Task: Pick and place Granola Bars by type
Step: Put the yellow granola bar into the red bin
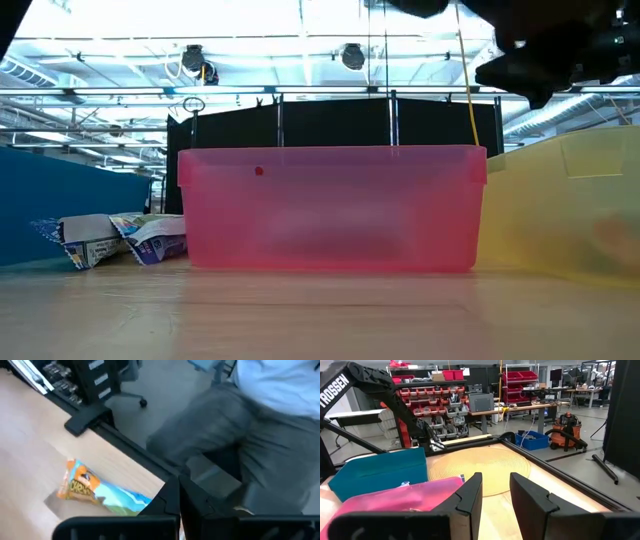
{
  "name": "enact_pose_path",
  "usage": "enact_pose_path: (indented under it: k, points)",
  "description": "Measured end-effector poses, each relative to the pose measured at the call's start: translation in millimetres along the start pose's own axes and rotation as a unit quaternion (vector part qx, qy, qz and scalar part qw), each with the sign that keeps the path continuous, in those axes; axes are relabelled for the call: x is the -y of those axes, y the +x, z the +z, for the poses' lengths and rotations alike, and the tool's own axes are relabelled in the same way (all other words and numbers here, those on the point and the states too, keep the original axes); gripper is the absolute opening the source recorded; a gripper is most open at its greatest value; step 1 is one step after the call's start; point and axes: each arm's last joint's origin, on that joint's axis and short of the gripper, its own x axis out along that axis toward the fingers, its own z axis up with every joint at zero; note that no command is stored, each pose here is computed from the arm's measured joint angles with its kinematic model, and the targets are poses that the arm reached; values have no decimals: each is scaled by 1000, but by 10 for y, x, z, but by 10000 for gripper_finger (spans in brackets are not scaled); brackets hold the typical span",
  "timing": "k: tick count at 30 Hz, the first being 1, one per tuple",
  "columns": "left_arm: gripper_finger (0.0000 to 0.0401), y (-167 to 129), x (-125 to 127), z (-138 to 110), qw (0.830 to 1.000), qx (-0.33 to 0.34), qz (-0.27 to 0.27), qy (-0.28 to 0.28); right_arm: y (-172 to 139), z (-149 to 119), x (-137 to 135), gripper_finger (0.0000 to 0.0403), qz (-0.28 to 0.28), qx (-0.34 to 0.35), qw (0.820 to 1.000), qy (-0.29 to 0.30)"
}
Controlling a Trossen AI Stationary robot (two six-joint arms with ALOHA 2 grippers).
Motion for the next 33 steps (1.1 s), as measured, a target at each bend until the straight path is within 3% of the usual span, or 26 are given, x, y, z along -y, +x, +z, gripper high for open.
enact_pose_path:
  k: [17, 24, 33]
  points:
    - [1, 161, -215, -385, 998, -35, -17, -59, 17, -13, -9, 91, -1, -5, 1000, -3]
    - [1, 127, -138, -502, 984, -112, -27, -136, 17, -12, -9, 91, -1, -5, 1000, -3]
    - [1, -1, 55, -530, 963, -208, -33, -169, 18, -14, -9, 91, -1, -6, 1000, -3]
